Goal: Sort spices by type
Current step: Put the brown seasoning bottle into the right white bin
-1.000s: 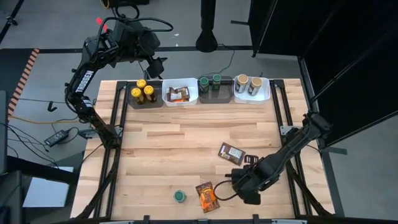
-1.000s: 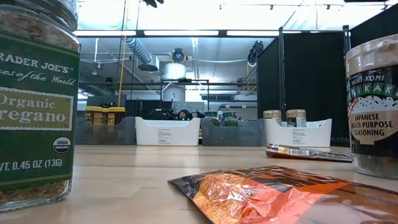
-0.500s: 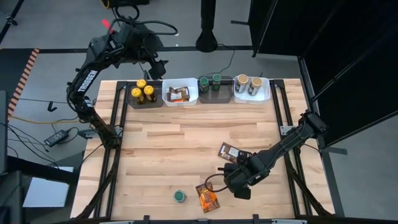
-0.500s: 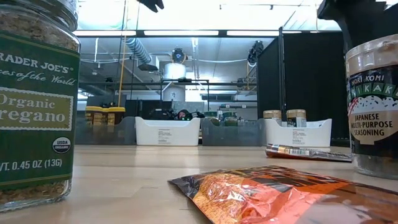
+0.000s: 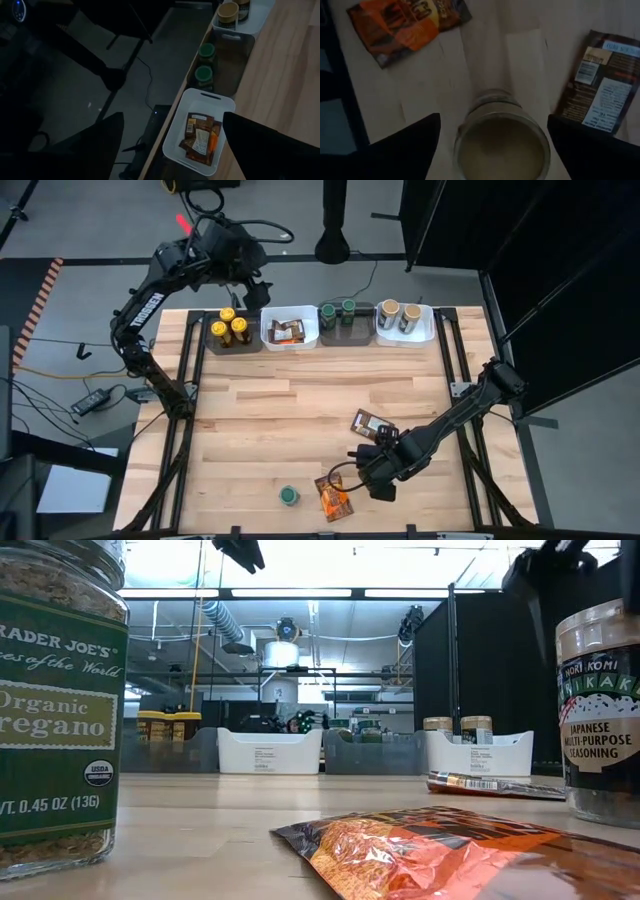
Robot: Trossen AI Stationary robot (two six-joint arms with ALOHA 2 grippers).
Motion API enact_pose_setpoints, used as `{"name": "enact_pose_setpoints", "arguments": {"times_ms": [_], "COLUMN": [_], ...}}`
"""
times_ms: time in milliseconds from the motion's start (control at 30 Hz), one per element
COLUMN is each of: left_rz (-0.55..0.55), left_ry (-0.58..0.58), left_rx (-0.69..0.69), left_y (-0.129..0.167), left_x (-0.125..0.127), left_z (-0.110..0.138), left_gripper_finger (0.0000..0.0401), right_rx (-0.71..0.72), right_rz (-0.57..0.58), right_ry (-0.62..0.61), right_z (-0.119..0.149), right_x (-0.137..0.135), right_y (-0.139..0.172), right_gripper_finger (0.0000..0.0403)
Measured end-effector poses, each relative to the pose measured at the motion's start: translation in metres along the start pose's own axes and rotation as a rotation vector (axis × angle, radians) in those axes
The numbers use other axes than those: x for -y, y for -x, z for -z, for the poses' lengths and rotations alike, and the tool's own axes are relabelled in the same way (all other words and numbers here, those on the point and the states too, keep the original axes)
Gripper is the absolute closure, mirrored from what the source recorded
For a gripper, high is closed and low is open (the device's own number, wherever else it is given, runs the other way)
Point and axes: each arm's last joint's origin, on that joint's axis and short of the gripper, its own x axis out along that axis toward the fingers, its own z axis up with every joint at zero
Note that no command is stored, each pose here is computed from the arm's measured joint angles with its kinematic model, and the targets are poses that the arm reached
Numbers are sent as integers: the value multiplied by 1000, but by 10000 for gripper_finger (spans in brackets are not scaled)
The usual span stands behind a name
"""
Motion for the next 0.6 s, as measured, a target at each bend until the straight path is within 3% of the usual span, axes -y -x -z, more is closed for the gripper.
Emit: {"name": "enact_pose_setpoints", "arguments": {"times_ms": [600], "left_rz": [-9], "left_ry": [3], "left_rx": [15], "left_y": [0], "left_x": [-1], "left_z": [-1], "left_gripper_finger": [55], "right_rx": [-80], "right_rz": [46], "right_ry": [-45], "right_z": [6], "right_x": [18], "right_y": [-24], "right_gripper_finger": [45]}}
